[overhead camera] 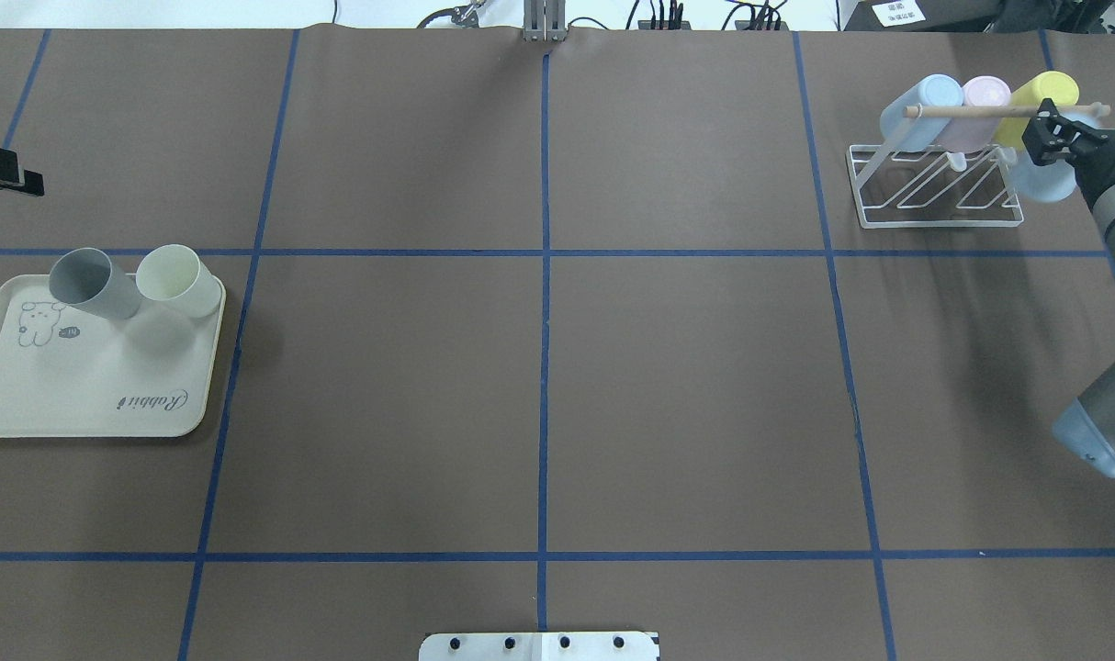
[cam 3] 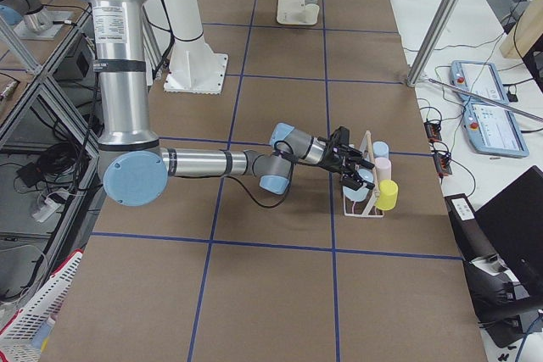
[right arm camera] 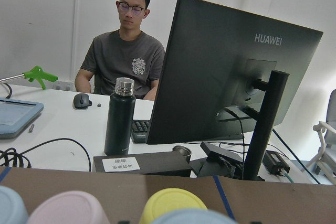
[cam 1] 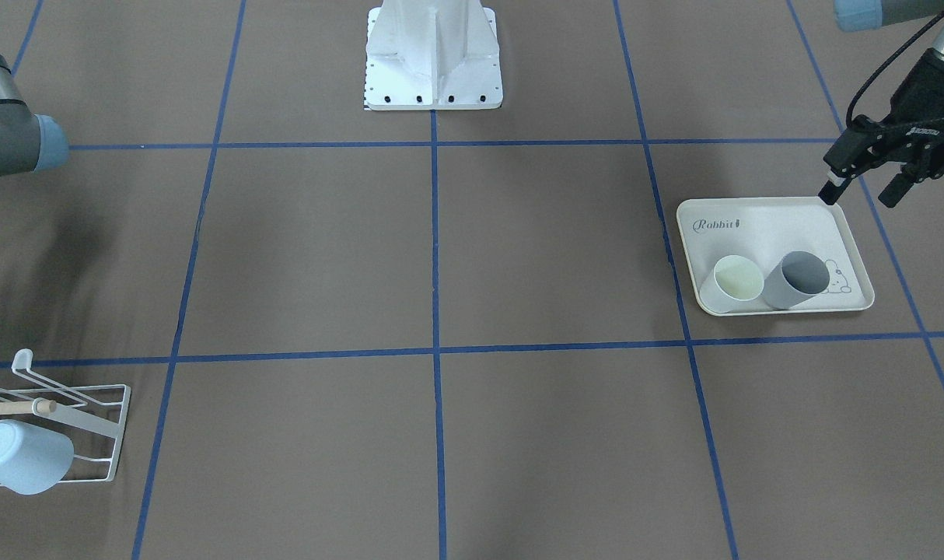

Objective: Transfer IKEA cup to right arm and place on rack

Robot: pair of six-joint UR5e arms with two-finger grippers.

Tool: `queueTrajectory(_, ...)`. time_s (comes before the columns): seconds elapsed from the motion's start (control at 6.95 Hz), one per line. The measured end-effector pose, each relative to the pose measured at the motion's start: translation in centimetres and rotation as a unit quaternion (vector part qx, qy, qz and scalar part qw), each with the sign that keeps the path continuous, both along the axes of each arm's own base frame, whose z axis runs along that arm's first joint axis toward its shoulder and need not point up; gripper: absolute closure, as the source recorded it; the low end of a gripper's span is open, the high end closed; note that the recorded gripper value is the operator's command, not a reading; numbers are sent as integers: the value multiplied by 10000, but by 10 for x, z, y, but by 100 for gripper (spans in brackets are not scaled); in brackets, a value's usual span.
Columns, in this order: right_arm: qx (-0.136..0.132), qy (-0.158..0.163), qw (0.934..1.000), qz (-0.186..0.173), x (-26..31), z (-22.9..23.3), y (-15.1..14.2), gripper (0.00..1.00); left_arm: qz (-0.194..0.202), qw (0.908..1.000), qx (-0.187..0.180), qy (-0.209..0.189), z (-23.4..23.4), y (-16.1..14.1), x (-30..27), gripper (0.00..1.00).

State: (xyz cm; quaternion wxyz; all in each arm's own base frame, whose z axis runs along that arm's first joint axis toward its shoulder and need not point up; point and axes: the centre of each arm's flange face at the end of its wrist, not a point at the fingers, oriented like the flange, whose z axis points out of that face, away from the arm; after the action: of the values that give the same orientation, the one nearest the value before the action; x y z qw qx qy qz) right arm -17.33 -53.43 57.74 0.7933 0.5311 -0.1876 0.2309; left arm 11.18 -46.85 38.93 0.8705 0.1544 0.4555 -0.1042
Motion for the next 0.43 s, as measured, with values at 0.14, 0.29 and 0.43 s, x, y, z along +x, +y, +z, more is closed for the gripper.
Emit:
queueTrajectory(0.14,22,-14,10000,-2,0,-1,0,0,10,10000,-5,14,0,0,0,0)
queueTrajectory(0.29,53,-32,10000,-5,0,-3,0,0,22,10000,-18,39,-1,0,-1,0)
queueTrajectory(0.43,129,-83,9999,-6,2,-13,1,0,24,10000,-35,68,-1,1,-4,0)
